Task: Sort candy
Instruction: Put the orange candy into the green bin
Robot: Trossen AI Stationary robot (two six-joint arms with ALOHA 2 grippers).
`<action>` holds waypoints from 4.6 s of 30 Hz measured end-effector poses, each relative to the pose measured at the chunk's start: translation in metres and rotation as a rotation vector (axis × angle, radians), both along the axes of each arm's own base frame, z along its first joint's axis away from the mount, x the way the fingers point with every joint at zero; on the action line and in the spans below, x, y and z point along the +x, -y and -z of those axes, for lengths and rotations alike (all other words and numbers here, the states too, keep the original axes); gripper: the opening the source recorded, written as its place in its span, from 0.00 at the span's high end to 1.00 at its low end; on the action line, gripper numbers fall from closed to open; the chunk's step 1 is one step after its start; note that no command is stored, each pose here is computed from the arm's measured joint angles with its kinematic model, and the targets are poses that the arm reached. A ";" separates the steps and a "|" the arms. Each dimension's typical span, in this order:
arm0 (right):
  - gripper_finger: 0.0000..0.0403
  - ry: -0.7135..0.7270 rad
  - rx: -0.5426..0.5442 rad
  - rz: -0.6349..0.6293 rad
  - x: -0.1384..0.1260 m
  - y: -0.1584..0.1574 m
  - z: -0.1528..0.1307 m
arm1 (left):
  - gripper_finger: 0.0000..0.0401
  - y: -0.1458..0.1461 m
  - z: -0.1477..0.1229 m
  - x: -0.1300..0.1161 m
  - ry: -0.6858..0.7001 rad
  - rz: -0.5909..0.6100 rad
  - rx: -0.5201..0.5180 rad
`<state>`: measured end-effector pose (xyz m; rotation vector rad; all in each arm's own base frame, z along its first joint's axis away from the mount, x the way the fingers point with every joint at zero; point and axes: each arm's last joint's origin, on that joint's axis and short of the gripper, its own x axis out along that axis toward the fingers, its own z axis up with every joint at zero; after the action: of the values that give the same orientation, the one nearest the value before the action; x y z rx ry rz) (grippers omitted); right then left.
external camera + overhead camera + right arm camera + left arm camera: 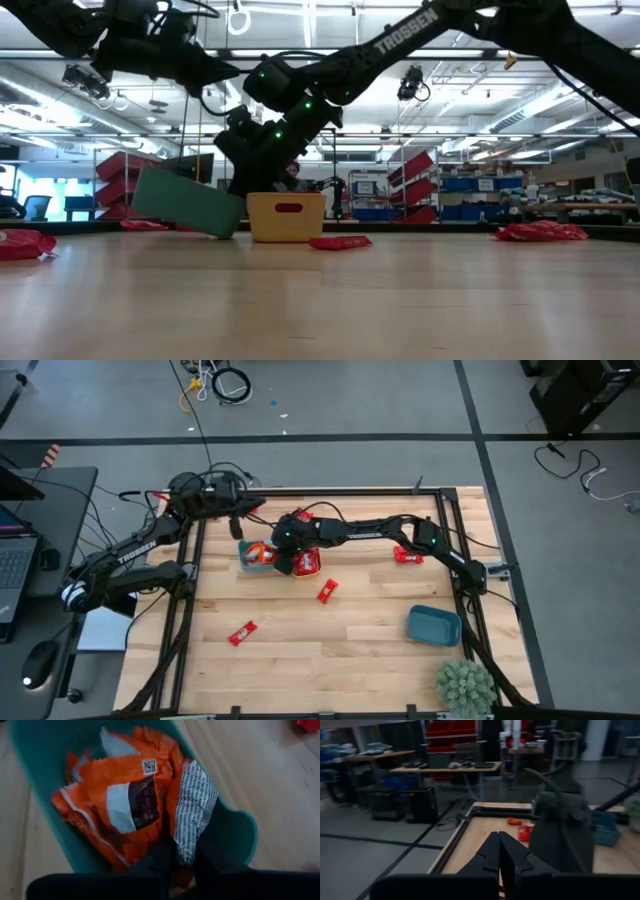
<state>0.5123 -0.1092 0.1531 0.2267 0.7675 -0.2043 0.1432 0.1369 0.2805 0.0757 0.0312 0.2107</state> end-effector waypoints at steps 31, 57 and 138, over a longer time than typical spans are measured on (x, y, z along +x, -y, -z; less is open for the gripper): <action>0.88 -0.239 -0.082 -0.001 -0.131 0.003 -0.069 | 1.00 0.034 0.051 -0.001 0.187 0.176 0.082; 0.69 -0.615 0.076 1.030 -0.350 -0.004 -0.016 | 1.00 0.058 0.077 0.007 0.118 0.258 0.024; 1.00 0.255 -0.039 -0.088 -0.039 -0.021 -0.060 | 1.00 0.034 0.063 -0.007 0.270 -0.128 0.054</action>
<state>0.4735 -0.0879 0.2135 0.1776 0.5184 -0.1046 0.1367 0.1026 0.2179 0.0990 -0.2395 0.3483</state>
